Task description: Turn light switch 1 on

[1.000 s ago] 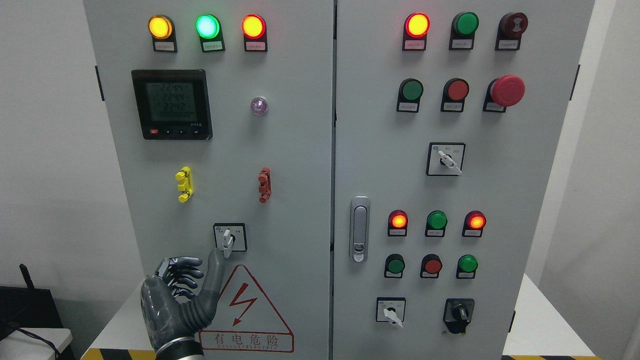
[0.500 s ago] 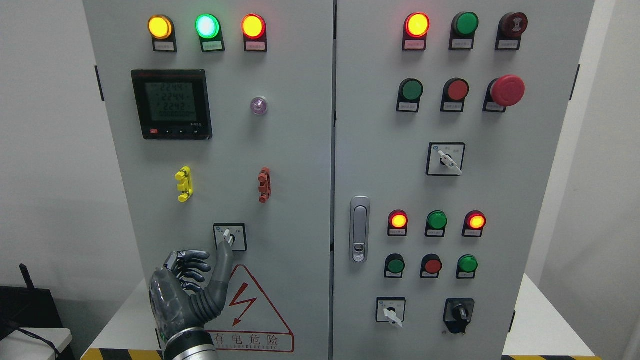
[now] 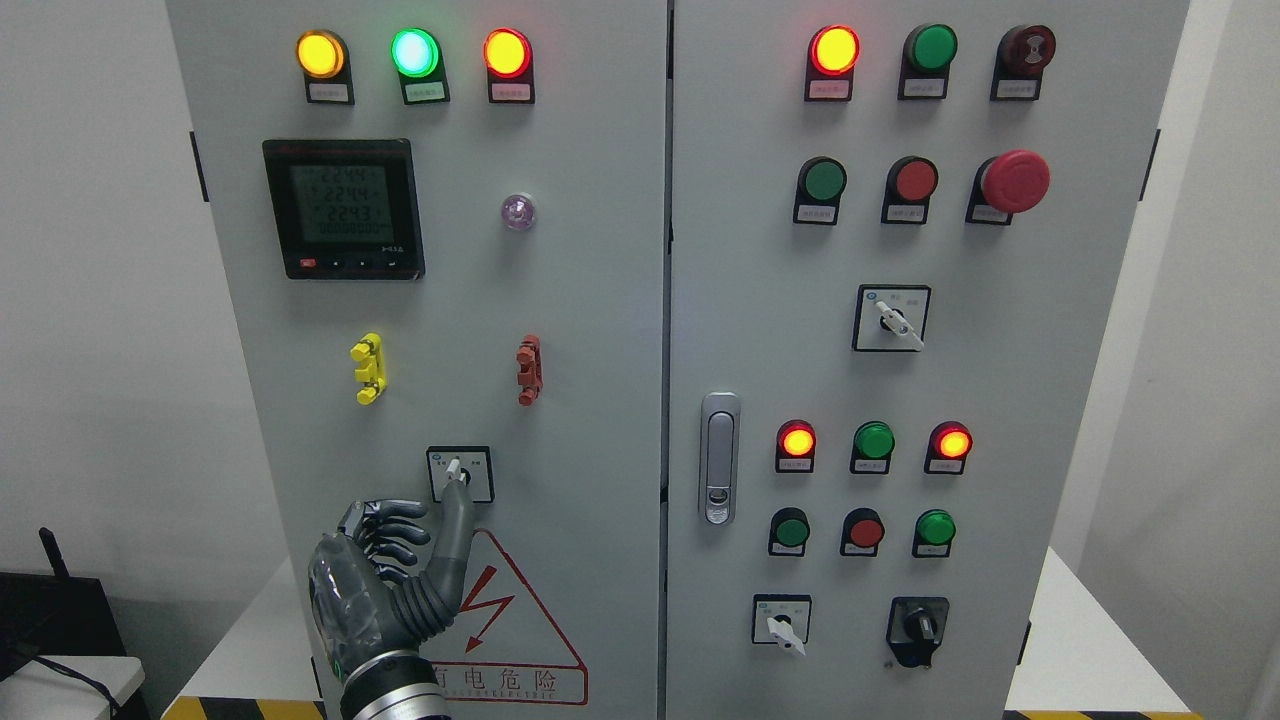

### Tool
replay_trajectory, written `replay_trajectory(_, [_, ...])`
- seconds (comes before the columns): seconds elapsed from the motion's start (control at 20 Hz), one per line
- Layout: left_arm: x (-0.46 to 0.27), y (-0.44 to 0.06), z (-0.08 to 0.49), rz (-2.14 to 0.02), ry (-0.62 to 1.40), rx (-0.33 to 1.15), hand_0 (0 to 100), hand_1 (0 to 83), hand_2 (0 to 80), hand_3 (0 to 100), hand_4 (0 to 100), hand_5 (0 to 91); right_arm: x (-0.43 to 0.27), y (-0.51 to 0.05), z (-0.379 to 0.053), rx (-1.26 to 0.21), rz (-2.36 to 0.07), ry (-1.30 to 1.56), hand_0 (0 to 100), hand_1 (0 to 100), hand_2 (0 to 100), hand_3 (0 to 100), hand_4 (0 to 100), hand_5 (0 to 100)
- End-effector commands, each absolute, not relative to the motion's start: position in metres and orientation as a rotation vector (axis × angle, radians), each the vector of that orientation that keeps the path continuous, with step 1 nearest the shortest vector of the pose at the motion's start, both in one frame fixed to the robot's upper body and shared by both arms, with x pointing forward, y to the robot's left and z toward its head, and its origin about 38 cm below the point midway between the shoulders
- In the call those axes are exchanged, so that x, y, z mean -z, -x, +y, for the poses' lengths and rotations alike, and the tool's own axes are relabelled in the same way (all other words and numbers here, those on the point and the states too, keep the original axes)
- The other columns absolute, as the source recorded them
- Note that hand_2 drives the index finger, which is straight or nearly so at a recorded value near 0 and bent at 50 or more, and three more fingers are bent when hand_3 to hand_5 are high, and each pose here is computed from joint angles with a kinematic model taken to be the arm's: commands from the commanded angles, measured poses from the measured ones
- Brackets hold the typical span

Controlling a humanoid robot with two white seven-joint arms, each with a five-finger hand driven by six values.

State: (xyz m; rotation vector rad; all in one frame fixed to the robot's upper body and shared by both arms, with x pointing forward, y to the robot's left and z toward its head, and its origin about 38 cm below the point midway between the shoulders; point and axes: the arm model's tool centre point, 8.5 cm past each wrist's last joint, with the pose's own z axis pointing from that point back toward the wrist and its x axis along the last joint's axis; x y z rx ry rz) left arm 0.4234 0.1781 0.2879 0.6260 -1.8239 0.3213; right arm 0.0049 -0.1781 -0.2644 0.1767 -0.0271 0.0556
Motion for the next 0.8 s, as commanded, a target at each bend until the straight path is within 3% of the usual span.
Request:
replay_trajectory(0.0, [-0.2843,-0.4289,0.1703,-1.812,-0.626,-0.295,11,49.3,55.7,79,83,76.4,0.2644,-0.0054,-0.1781,-0.037,-0.029,-0.177,12,39,0,0,0,0])
replay_trajectory(0.75, [-0.2865,-0.4359,0.1688,-1.783,-0.641,-0.283,14,45.9,55.6,79,83,75.1,0.2644,-0.0054,-0.1781,-0.037,-0.029,-0.177,12,39,0,0,0,0])
